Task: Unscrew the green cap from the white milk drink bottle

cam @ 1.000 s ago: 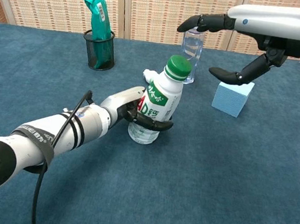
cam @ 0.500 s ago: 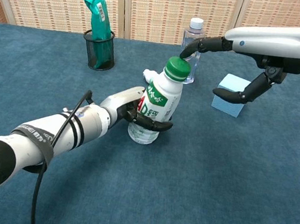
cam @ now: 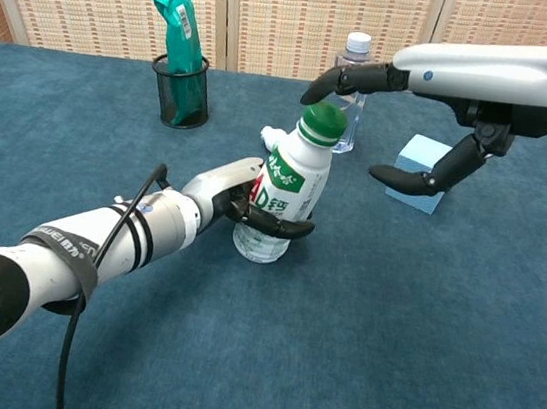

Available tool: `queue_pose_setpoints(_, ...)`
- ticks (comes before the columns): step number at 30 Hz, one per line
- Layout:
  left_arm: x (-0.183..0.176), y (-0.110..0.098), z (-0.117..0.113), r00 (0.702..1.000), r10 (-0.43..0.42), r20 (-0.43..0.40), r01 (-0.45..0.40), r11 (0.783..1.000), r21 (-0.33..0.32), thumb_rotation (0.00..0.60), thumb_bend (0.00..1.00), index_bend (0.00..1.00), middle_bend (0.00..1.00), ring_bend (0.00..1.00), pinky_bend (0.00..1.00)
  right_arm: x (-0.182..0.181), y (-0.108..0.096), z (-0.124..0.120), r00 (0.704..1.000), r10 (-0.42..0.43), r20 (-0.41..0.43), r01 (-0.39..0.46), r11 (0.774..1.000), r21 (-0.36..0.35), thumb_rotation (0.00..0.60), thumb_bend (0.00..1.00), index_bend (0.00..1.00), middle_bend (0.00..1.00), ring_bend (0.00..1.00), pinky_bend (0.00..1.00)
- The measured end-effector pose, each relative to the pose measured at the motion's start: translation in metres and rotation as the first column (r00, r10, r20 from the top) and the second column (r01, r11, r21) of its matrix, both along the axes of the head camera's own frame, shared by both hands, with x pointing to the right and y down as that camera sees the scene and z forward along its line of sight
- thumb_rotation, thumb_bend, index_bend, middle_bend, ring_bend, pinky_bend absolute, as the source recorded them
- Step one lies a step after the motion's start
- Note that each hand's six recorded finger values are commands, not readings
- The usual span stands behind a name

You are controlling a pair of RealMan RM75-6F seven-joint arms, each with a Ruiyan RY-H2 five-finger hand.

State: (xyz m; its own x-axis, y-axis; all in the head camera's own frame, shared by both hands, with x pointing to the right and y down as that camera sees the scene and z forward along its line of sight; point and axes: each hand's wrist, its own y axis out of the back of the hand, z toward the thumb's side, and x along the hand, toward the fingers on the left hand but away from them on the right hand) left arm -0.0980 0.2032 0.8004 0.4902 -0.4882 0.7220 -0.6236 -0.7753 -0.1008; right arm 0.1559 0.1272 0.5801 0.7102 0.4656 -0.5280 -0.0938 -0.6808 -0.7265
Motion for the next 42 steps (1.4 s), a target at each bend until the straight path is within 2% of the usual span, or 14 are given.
queue_pose_setpoints(6, 0.0, 0.0, -0.001, 1.0, 0.001, -0.001, -0.001, 1.0, 0.002, 0.6, 1.0, 0.76, 0.91, 0.54, 0.23, 0.003, -0.013, -0.006, 0.998, 0.049, 0.043, -0.052, 0.997, 0.061, 0.515, 0.41, 0.08, 0.0, 0.0, 0.0)
queue_pose_setpoints(11, -0.001, -0.003, -0.001, 0.999, -0.03, -0.011, 0.03, 0.999, -0.014, 0.6, 1.0, 0.76, 0.91, 0.54, 0.23, 0.0, -0.019, -0.002, 0.996, 0.085, 0.037, -0.087, 0.993, 0.076, 0.528, 0.39, 0.11, 0.0, 0.0, 0.0)
queue_pose_setpoints(17, -0.003, 0.0, -0.001, 0.999, -0.031, -0.017, 0.031, 0.999, -0.029, 0.6, 1.0, 0.76, 0.91, 0.54, 0.23, -0.006, -0.024, 0.003, 0.996, 0.081, 0.033, -0.083, 0.995, 0.064, 0.547, 0.39, 0.15, 0.0, 0.0, 0.0)
queue_pose_setpoints(21, 0.001, 0.004, -0.003, 0.999, -0.029, -0.033, 0.028, 0.999, -0.046, 0.6, 1.0, 0.76, 0.91, 0.54, 0.22, -0.005, -0.026, 0.01, 0.997, 0.075, 0.027, -0.076, 0.996, 0.049, 0.598, 0.39, 0.16, 0.0, 0.0, 0.0)
queue_pose_setpoints(27, 0.001, 0.005, -0.002, 0.999, -0.024, -0.034, 0.023, 0.999, -0.05, 0.6, 1.0, 0.76, 0.91, 0.54, 0.22, -0.004, -0.029, 0.017, 0.996, 0.07, 0.05, -0.07, 0.998, 0.007, 0.6, 0.39, 0.2, 0.0, 0.0, 0.0)
queue_pose_setpoints(42, 0.0, 0.009, 0.0, 0.999, -0.028, -0.037, 0.026, 0.998, -0.06, 0.6, 1.0, 0.76, 0.91, 0.54, 0.22, 0.002, -0.034, 0.026, 0.995, 0.074, 0.062, -0.073, 0.997, -0.011, 0.6, 0.39, 0.3, 0.0, 0.0, 0.0)
